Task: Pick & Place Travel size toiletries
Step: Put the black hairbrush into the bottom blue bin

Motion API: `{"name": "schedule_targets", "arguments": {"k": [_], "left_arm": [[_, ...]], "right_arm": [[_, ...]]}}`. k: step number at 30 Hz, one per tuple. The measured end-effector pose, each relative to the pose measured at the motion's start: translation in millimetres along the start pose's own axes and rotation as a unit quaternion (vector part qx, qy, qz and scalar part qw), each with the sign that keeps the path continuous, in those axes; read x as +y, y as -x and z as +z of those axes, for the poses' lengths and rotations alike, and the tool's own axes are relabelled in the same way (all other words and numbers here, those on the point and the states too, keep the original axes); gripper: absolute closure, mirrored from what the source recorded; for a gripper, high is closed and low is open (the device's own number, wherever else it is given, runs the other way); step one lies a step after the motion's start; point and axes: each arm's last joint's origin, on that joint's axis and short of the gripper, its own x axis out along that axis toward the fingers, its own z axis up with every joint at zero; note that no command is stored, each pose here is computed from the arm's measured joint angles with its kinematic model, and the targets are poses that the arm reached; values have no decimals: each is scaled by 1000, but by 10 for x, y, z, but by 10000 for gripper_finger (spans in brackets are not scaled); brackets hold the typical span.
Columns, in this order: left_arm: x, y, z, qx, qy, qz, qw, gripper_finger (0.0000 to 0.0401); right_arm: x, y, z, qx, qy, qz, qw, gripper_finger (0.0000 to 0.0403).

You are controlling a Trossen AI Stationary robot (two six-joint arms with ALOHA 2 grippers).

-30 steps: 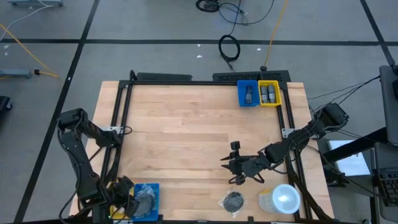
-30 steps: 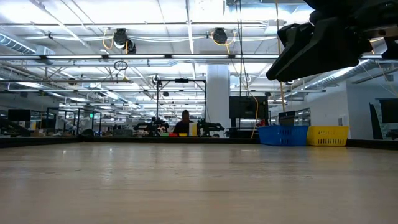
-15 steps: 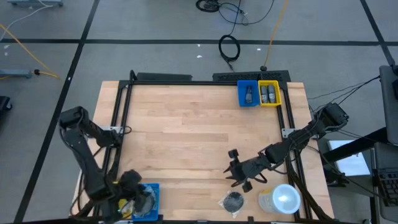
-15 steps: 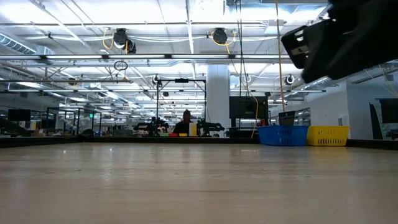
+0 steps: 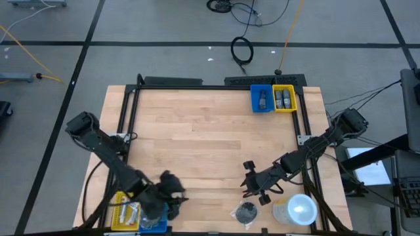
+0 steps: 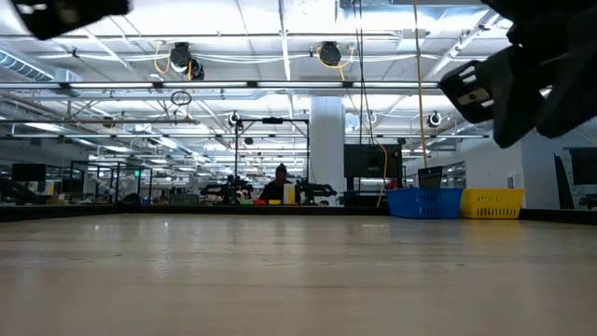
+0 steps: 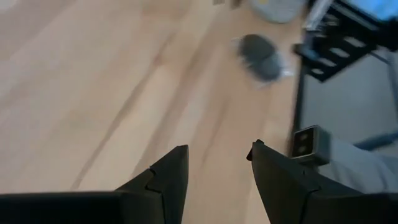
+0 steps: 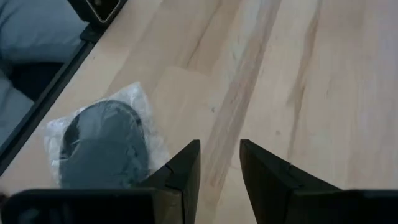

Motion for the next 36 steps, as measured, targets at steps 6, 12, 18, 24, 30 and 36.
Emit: {"name": "schedule_targets", "arguments": {"k": [6, 12, 18, 24, 30, 36], "left_arm": [[-46, -437, 163, 2, -54, -76, 996, 229], [29, -797, 207, 22, -63, -109, 992, 229], [80, -1036, 269, 17, -83, -150, 985, 229], [143, -1105, 356, 13, -85, -161, 983, 229], [178, -1126, 394, 11, -96, -159, 983, 229], [183, -1129, 403, 6, -113, -159, 981, 229]], "right_arm": [[31, 2, -22, 18, -27, 46, 998, 298], [125, 13, -43, 25, -27, 72, 997, 298], [172, 4, -64, 32, -37, 77, 996, 298], [201, -145, -69, 56, -44, 87, 994, 298], [313, -341, 26, 96, -36, 120, 987, 298], [469, -450, 195, 129, -19, 120, 984, 298]]}}
